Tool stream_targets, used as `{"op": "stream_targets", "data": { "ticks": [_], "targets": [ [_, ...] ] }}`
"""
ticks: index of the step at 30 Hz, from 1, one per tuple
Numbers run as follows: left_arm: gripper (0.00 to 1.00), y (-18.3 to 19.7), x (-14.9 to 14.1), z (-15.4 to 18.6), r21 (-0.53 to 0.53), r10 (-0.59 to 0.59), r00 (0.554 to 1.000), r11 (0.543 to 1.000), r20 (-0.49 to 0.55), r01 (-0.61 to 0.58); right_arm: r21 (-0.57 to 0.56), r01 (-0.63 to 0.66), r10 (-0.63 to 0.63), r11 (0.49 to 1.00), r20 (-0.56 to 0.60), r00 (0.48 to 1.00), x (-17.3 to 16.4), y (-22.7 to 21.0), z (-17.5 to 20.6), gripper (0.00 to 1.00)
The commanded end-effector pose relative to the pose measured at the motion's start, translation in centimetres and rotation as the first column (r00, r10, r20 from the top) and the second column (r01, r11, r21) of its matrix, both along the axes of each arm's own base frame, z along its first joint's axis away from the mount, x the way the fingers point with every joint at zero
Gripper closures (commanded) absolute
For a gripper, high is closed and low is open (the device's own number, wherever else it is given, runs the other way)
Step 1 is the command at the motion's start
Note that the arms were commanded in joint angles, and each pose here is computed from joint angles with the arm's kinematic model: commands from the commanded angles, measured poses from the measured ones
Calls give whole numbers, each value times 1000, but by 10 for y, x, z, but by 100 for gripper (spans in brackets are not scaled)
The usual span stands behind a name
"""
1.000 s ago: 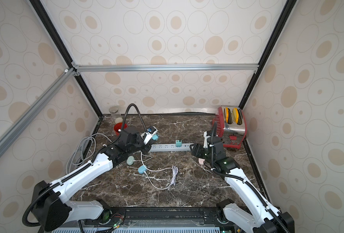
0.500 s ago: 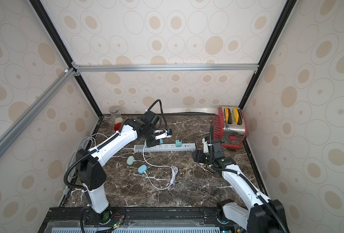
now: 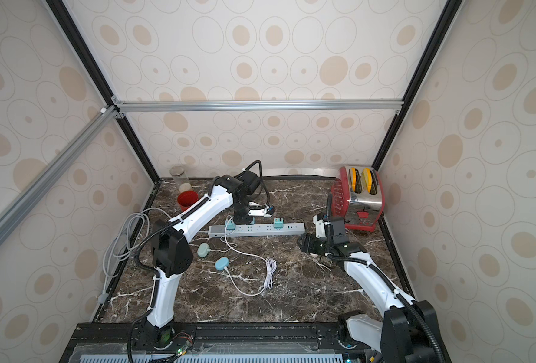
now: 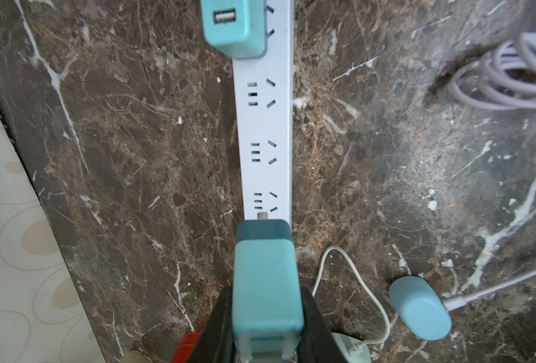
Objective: Charge the bluetooth headset
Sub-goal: Insert the plug into the socket.
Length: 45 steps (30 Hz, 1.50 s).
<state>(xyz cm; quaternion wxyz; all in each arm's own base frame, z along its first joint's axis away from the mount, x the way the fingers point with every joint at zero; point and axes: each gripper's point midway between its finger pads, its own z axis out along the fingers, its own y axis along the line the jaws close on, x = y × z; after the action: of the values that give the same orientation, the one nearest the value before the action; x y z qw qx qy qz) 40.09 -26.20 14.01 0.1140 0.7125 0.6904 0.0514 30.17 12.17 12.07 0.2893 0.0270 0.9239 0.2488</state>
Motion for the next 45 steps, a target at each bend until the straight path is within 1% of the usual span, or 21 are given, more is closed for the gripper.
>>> {"op": "stream_targets", "data": {
  "ticks": [1, 8, 12, 16, 20, 24, 31, 36, 41, 45],
  "targets": [
    [100, 8, 5, 4, 65, -56, 998, 996, -4, 56, 6, -10, 10, 1000, -7, 1000, 5, 1, -4, 32],
    [100, 12, 7, -9, 119, -65, 997, 990, -33, 69, -3, -9, 9, 1000, -26, 1000, 9, 2, -10, 32],
    [100, 5, 4, -16, 88, -59, 996, 994, -66, 65, -6, -8, 8, 1000, -30, 1000, 11, 2, -13, 32],
    [100, 5, 4, -25, 96, -55, 995, 993, -83, 63, -4, -11, 10, 1000, -42, 999, 12, 3, -17, 32],
    [100, 7, 8, -38, 128, -47, 995, 990, -87, 58, -5, -12, 12, 1000, -49, 999, 13, 3, -19, 32],
    [100, 14, 14, -47, 182, -43, 996, 982, -79, 56, 5, -13, 13, 1000, -63, 998, 13, 5, -23, 33],
    [100, 14, 13, -53, 180, -41, 995, 982, -94, 58, 5, -6, 6, 1000, -73, 997, 13, 4, -26, 33],
    [100, 20, 13, -56, 218, -32, 994, 974, -103, 54, 2, 2, -2, 1000, -68, 998, 14, 3, -26, 33],
    [100, 19, 6, -50, 200, -26, 992, 978, -126, 51, 1, 6, -6, 1000, -60, 998, 18, 3, -25, 32],
    [100, 14, 0, -52, 173, -23, 988, 984, -152, 49, -1, 4, -4, 1000, -59, 998, 20, 3, -25, 32]
  ]
}}
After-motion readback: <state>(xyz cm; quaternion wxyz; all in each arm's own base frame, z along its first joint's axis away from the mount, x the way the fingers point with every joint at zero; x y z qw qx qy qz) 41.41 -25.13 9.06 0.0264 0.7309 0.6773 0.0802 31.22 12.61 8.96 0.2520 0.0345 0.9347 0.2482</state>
